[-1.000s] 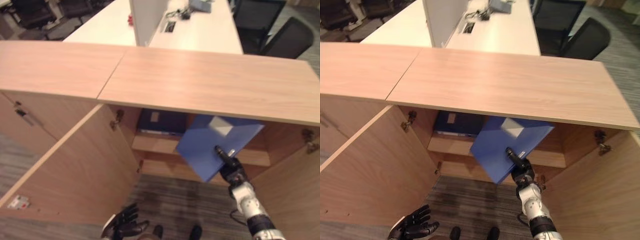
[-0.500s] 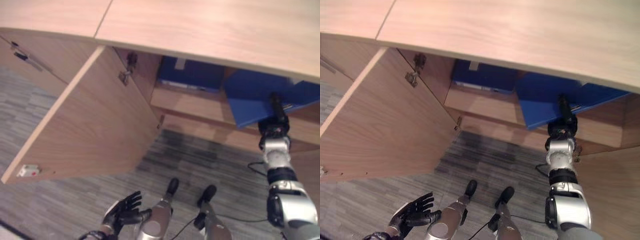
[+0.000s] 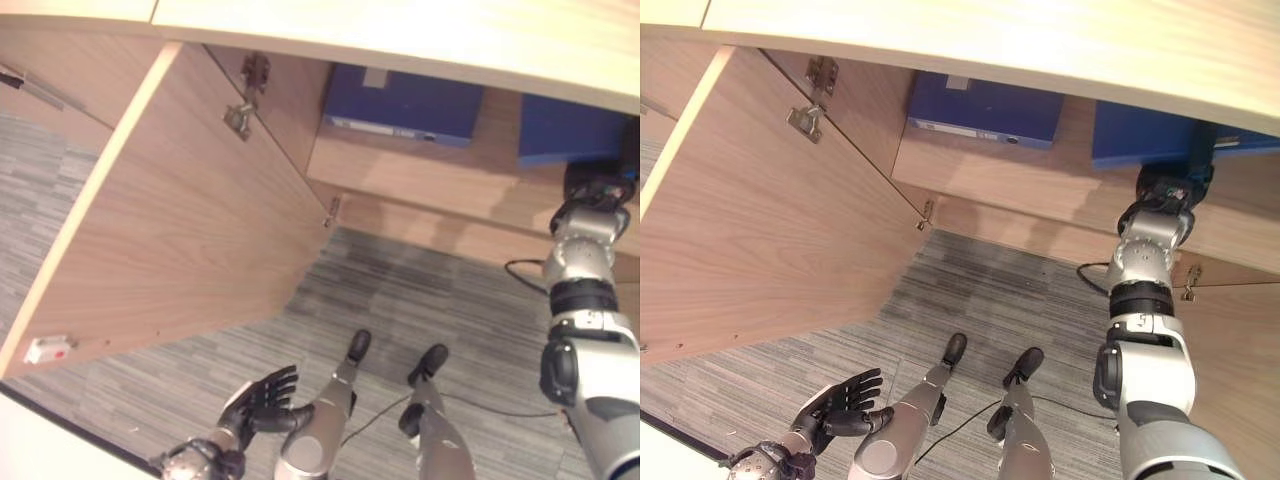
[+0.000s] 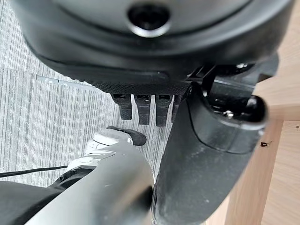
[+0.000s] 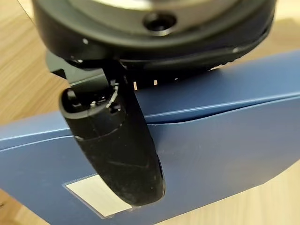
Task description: Put the empty folder in the office cabinet
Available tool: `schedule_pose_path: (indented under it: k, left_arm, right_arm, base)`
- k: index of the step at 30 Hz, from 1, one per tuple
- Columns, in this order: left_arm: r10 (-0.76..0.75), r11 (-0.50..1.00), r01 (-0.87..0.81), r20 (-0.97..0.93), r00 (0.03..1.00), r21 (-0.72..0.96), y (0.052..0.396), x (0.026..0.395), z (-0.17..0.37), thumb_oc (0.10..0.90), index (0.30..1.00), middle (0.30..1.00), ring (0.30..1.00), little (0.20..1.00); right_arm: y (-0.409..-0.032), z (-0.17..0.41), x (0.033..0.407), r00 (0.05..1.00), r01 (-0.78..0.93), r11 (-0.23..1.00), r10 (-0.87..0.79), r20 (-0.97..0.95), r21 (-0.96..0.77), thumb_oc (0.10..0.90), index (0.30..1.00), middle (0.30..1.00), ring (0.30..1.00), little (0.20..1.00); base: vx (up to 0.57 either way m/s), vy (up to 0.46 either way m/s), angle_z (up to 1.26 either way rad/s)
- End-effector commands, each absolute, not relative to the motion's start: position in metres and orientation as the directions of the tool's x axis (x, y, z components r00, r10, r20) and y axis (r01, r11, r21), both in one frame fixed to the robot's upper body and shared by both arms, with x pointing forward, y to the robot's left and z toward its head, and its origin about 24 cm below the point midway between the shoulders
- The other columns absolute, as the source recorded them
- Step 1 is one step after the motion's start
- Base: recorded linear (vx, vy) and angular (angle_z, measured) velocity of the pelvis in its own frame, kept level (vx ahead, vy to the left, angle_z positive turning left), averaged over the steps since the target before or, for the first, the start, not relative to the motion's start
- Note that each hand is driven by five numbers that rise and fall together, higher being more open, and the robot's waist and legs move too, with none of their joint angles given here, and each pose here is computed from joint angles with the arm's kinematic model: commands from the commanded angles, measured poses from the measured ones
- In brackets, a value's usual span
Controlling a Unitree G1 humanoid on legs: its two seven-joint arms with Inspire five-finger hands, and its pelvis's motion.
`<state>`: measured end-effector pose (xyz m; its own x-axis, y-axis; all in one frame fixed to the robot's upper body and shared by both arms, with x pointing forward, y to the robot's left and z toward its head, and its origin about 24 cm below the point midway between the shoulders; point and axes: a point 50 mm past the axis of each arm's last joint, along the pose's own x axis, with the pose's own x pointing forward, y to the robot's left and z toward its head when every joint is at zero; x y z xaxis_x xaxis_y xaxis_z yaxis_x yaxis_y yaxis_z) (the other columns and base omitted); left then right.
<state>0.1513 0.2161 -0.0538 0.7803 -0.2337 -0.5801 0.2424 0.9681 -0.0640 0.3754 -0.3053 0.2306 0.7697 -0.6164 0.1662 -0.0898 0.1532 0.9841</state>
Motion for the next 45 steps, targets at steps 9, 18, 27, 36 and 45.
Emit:
schedule_pose_path:
  k: [9, 18, 27, 36, 45]
  left_arm:
    - [-0.212, 0.958, 0.286, -0.665, 0.717, 0.002, 0.235, 0.122, -0.054, 0.8, 0.9, 0.9, 0.9, 0.9]
    - [-0.199, 0.958, 0.284, -0.663, 0.722, 0.022, 0.238, 0.122, -0.051, 0.8, 0.9, 0.9, 0.9, 0.9]
    - [-0.188, 0.959, 0.28, -0.652, 0.734, 0.039, 0.241, 0.124, -0.045, 0.8, 0.9, 0.9, 0.9, 0.9]
    - [-0.154, 0.97, 0.242, -0.684, 0.713, 0.033, 0.24, 0.12, -0.059, 0.8, 0.9, 0.9, 0.9, 0.9]
    - [-0.131, 0.976, 0.218, -0.729, 0.672, 0.026, 0.24, 0.109, -0.074, 0.8, 0.9, 0.9, 0.9, 0.9]
  right_arm:
    - [-0.327, 0.337, 0.339, 0.545, -0.357, 0.328, -0.687, 0.48, 0.875, 0.4, 0.3, 0.3, 0.3, 0.3]
    - [-0.331, 0.344, 0.347, 0.59, -0.267, 0.33, -0.687, 0.424, 0.906, 0.4, 0.3, 0.3, 0.3, 0.3]
    - [-0.341, 0.352, 0.349, 0.619, -0.179, 0.315, -0.701, 0.355, 0.932, 0.4, 0.3, 0.3, 0.3, 0.3]
    - [-0.339, 0.372, 0.338, 0.569, -0.236, 0.351, -0.706, 0.421, 0.906, 0.4, 0.3, 0.3, 0.3, 0.3]
    - [-0.352, 0.384, 0.322, 0.505, -0.264, 0.396, -0.72, 0.476, 0.88, 0.4, 0.3, 0.3, 0.3, 0.3]
  base:
    - [0.01, -0.009, 0.0]
    - [0.0, -0.004, -0.02]
    - [0.0, 0.0, 0.0]
    - [0.0, 0.071, 0.02]
    - [0.05, 0.07, 0.13]
